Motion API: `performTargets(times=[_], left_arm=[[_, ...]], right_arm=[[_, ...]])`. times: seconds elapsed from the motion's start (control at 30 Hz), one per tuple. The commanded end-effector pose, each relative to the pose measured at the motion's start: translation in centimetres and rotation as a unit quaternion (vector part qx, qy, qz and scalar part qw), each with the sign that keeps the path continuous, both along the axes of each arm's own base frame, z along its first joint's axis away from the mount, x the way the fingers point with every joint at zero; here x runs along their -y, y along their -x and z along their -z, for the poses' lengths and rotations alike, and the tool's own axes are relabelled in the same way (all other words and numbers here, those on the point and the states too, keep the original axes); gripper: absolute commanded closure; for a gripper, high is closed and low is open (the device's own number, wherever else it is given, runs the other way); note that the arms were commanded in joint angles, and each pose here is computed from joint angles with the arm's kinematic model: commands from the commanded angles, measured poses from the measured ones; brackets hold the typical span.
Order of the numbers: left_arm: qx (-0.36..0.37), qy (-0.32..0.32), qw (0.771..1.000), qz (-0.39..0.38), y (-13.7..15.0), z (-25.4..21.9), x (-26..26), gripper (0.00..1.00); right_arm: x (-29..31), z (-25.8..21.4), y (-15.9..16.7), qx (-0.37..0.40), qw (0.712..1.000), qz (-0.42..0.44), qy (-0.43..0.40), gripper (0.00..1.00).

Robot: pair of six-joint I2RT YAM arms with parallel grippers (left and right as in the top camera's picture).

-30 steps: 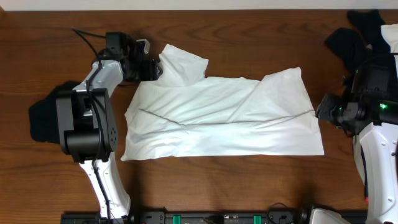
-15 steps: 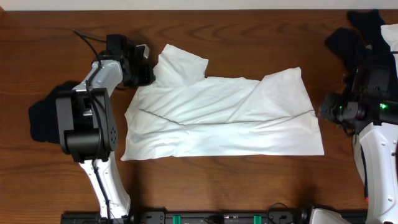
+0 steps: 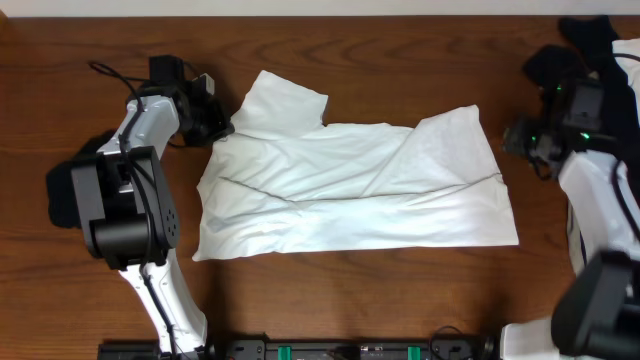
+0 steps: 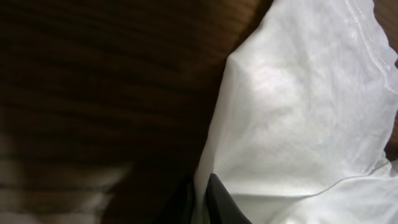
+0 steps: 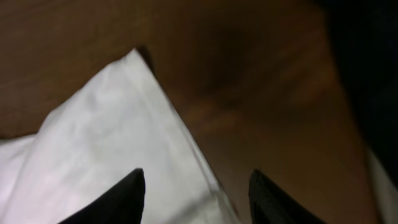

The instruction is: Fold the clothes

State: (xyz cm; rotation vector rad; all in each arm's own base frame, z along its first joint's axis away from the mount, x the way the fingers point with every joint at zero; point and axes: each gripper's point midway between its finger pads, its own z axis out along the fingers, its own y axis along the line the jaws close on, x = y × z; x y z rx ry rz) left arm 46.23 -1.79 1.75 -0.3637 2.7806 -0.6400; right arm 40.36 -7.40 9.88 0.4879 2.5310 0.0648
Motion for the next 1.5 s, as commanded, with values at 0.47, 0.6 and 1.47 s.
performTargets(times=[0.47, 0.6, 1.47], left_arm=[[-0.030, 0.000, 0.999, -0.009, 1.5, -0.3, -0.1, 0.90], [-0.030, -0.001, 0.999, -0.010, 1.5, -0.3, -0.1, 0.90], [-0.032, -0.001, 0.999, -0.009, 1.6, -0.3, 0.0, 0.90]], right_arm=[[-3.8, 10.1, -8.6, 0.080, 0.989, -0.060, -0.108, 0.36], [-4.0, 9.1, -9.8, 0.110, 0.986, -0.058, -0.109, 0.37], [-5.4, 12.2, -10.3, 0.100, 0.989, -0.055, -0.094, 0.55]])
